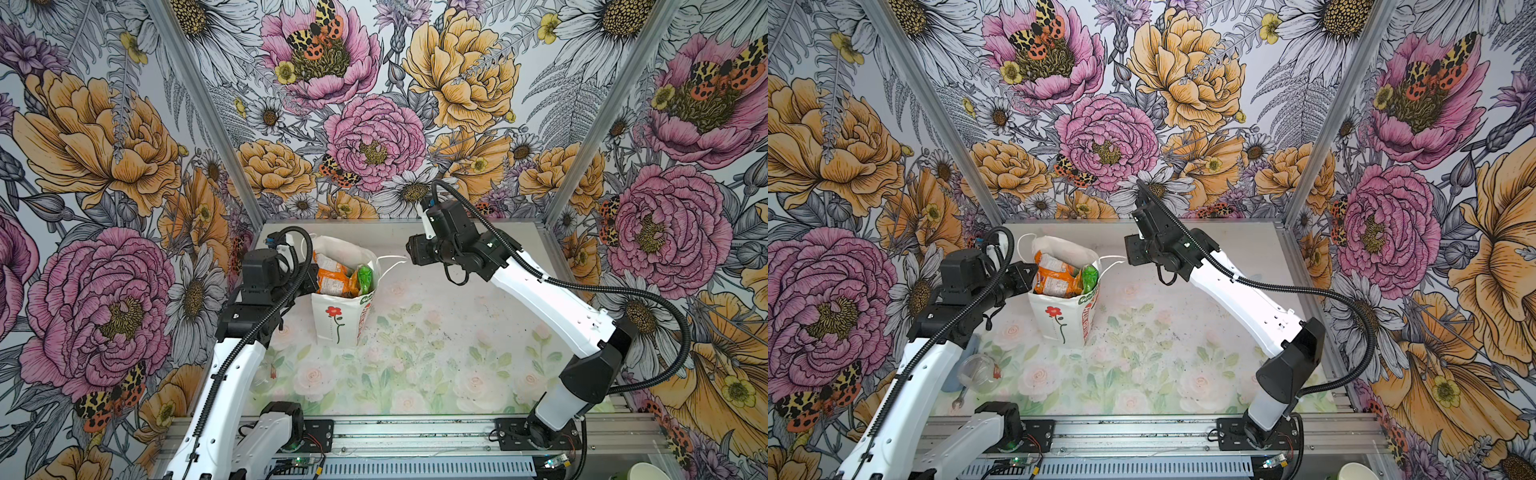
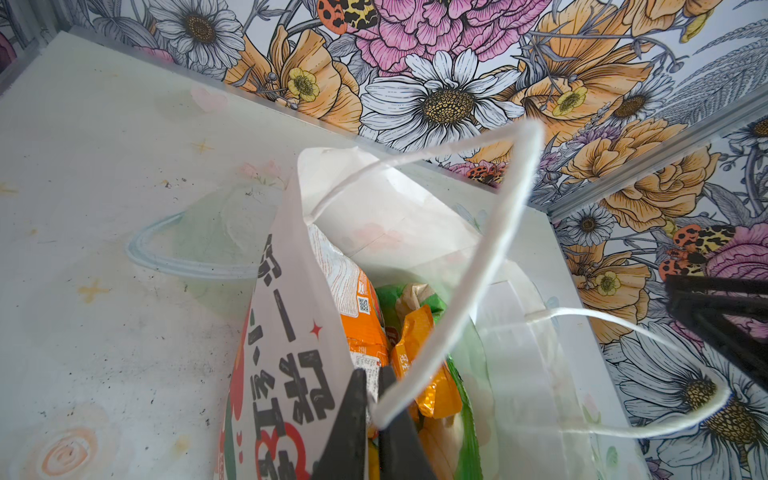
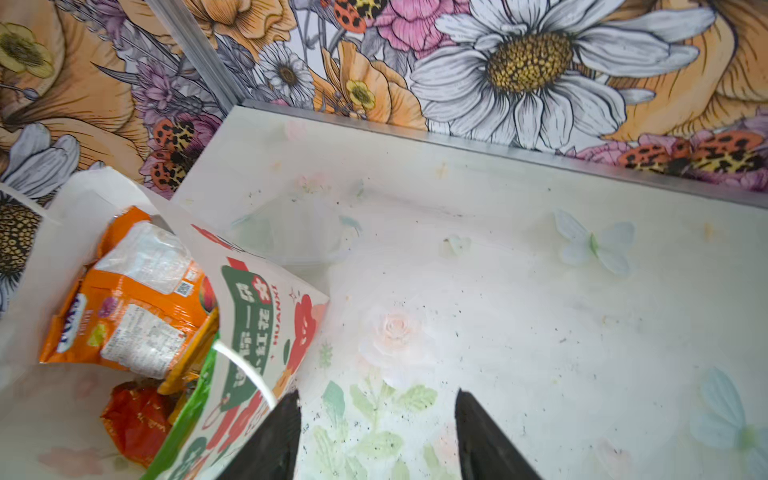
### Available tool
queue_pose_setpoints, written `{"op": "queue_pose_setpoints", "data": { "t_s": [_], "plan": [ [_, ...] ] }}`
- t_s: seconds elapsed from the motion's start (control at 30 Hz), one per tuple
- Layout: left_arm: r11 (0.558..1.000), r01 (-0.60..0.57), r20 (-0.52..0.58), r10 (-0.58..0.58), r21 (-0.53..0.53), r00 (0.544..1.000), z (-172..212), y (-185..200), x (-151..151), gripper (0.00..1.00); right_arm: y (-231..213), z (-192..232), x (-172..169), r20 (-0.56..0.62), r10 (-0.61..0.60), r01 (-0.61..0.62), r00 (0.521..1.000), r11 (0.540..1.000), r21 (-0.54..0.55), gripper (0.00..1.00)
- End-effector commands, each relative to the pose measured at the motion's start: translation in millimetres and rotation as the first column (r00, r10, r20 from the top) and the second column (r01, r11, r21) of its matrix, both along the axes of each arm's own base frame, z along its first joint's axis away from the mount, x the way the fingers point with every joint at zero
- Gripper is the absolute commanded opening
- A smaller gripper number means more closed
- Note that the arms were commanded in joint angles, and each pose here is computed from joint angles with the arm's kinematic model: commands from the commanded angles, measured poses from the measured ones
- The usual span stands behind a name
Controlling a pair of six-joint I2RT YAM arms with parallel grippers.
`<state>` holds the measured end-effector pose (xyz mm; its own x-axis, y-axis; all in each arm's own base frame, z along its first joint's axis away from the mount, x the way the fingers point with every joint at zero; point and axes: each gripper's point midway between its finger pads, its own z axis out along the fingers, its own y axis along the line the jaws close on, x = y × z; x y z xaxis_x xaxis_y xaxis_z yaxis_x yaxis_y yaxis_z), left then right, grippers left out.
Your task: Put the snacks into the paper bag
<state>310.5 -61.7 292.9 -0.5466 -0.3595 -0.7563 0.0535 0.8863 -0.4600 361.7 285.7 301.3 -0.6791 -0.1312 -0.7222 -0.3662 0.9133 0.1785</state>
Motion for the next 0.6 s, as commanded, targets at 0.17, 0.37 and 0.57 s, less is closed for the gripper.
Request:
{"op": "queue_pose_setpoints", "data": {
  "t_s": [0.17,0.37,0.57],
  "plan": [
    [1.0,0.016,0.063,-0.015,-0.017,0.998,17,-2,2,0.1,28,-13,-13,-0.078,0.058,-0.046,0.995,0.989,0.142,0.61],
    [1.0,0.014,0.064,-0.013,-0.019,0.998,17,-2,2,0.1,64,9,-37,0.016,0.182,-0.183,0.983,0.978,0.103,0.63],
    [1.0,0.015,0.064,-0.014,-0.02,0.998,17,-2,2,0.1,88,7,-37,0.003,0.225,-0.223,0.974,0.967,0.122,0.63]
  ]
}}
